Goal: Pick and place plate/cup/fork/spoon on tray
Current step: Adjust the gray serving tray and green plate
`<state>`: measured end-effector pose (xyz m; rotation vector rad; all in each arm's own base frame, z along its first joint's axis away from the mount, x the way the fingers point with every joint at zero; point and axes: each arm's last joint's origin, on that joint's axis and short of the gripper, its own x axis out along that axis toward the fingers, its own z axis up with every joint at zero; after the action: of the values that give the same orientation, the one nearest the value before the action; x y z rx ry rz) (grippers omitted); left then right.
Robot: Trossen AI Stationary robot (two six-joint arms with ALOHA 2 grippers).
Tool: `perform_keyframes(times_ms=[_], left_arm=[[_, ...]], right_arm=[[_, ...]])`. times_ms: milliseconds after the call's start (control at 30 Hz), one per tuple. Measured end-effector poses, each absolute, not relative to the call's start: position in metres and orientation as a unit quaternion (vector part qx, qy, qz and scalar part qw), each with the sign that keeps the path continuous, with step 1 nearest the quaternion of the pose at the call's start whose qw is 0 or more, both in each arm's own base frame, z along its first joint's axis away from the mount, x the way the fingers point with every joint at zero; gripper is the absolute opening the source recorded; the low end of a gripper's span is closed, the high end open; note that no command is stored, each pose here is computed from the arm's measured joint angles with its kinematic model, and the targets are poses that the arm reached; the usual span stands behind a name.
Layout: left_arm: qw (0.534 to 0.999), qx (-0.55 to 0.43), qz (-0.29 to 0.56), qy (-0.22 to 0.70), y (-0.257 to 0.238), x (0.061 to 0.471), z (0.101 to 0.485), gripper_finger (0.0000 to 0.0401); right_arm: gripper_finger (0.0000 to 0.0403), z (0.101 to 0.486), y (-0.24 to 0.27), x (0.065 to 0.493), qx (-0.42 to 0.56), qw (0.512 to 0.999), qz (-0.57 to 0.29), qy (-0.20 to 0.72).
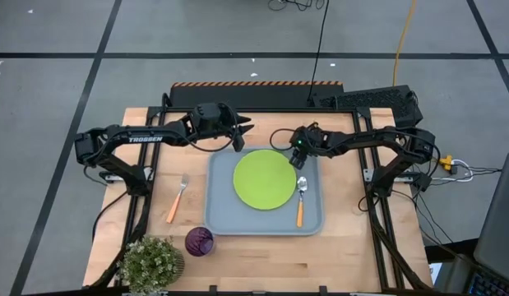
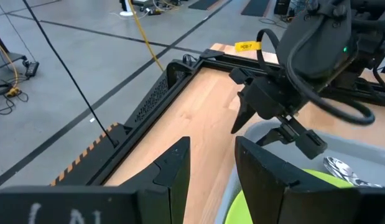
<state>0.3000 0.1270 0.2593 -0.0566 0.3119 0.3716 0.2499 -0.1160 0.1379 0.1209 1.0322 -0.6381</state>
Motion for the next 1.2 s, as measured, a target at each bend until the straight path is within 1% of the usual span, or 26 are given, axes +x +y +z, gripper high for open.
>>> perform_keyframes(times_ms=[533,700,967,1033,1100,1200], left_arm=[[0.97,-0.022,0.183,0.156,0.127,0.3,0.259,0.0129],[0.97,-0.022,0.183,0.155,0.127,0.3,0.259,0.0129],[0.971,-0.021,0.183,0.154,0.127,0.3,0.26,0.0129],[0.971,-0.016,0.182,0.155,0.127,0.3,0.26,0.0129],[0.971,-0.012,0.182,0.156,0.127,0.3,0.26,0.0129],[0.971,-0.012,0.182,0.156,0.127,0.3,0.26,0.0129]], right_arm=[[0.0194,0.14,-0.127,0.245,0.034,0.815,-0.312,0.488],[0.0194,0.152,-0.12,0.246,0.033,0.828,-0.308,0.467],[0.0194,0.183,-0.106,0.243,0.051,0.858,-0.31,0.406],[0.0194,0.187,-0.101,0.24,0.077,0.864,-0.294,0.402],[0.0194,0.19,-0.097,0.236,0.138,0.861,-0.286,0.397],[0.0194,0.189,-0.096,0.226,0.25,0.828,-0.293,0.407]])
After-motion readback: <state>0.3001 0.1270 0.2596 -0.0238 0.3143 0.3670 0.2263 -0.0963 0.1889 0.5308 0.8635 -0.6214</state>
